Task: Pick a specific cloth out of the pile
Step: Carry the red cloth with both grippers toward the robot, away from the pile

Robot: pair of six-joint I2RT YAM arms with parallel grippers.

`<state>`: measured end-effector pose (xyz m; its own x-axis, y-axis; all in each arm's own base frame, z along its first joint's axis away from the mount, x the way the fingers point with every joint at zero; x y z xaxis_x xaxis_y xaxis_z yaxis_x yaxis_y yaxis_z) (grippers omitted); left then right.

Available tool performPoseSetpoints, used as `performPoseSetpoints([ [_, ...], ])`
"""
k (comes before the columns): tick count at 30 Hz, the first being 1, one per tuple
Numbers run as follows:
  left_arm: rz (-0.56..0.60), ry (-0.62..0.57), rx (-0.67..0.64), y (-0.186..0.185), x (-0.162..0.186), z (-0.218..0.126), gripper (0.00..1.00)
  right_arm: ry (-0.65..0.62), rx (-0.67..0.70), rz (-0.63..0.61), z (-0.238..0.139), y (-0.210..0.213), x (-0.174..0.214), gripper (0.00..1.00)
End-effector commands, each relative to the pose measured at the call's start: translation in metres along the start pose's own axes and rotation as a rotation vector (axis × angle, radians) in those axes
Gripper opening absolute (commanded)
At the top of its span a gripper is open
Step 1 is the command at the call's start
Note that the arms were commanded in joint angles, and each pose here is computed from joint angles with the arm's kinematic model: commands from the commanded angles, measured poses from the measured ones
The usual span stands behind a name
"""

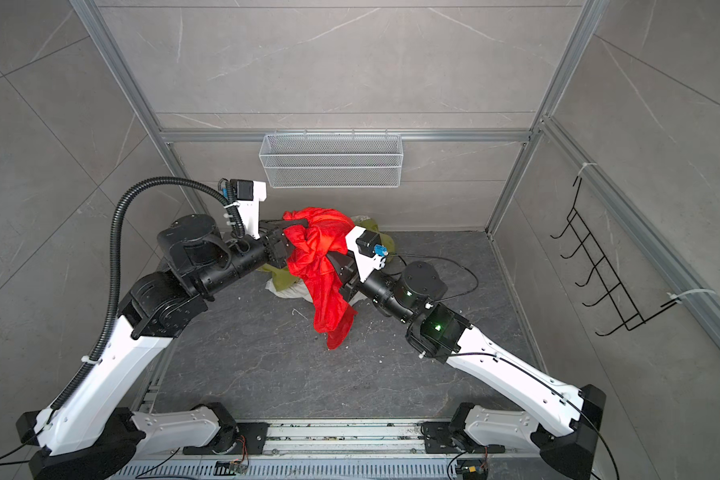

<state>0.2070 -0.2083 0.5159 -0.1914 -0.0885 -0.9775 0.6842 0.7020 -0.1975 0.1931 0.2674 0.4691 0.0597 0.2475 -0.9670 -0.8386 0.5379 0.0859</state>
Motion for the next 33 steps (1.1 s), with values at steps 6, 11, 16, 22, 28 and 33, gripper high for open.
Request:
performPoseSetpoints([
  [6,0.038,0.029,-0.011,-0.013,0.019,-0.02,0.0,0.067,-0.066,-0.03,-0.03,0.029,0.006,0.0],
  [11,0.019,0.074,-0.004,-0.018,0.039,-0.025,0.0,0.125,-0.081,-0.03,-0.044,0.043,0.018,0.0],
  [16,-0.007,0.112,-0.009,-0.016,0.055,-0.03,0.0,0.178,-0.101,-0.018,-0.054,0.054,0.03,0.0],
  [22,-0.039,0.149,-0.019,-0.013,0.071,-0.032,0.0,0.229,-0.113,0.013,-0.058,0.061,0.052,0.0],
  [28,-0.072,0.2,-0.033,-0.01,0.093,-0.028,0.0,0.265,-0.08,0.036,-0.06,0.059,0.072,0.0],
  [33,-0.095,0.246,-0.058,-0.005,0.112,-0.028,0.0,0.312,-0.06,0.064,-0.062,0.057,0.092,0.0],
])
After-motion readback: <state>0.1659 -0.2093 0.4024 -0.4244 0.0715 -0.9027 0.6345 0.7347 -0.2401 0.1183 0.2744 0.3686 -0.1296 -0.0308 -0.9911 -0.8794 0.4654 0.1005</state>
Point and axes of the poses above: each gripper's point midway between its finger pads, its own z axis out along the fingers, its own y axis along the line the jaws close on, x = y × z, the point moved 6 cm from there along -z, back along the fingers, and after that the axes turned 10 degrees about z, right-handed, at the moved point
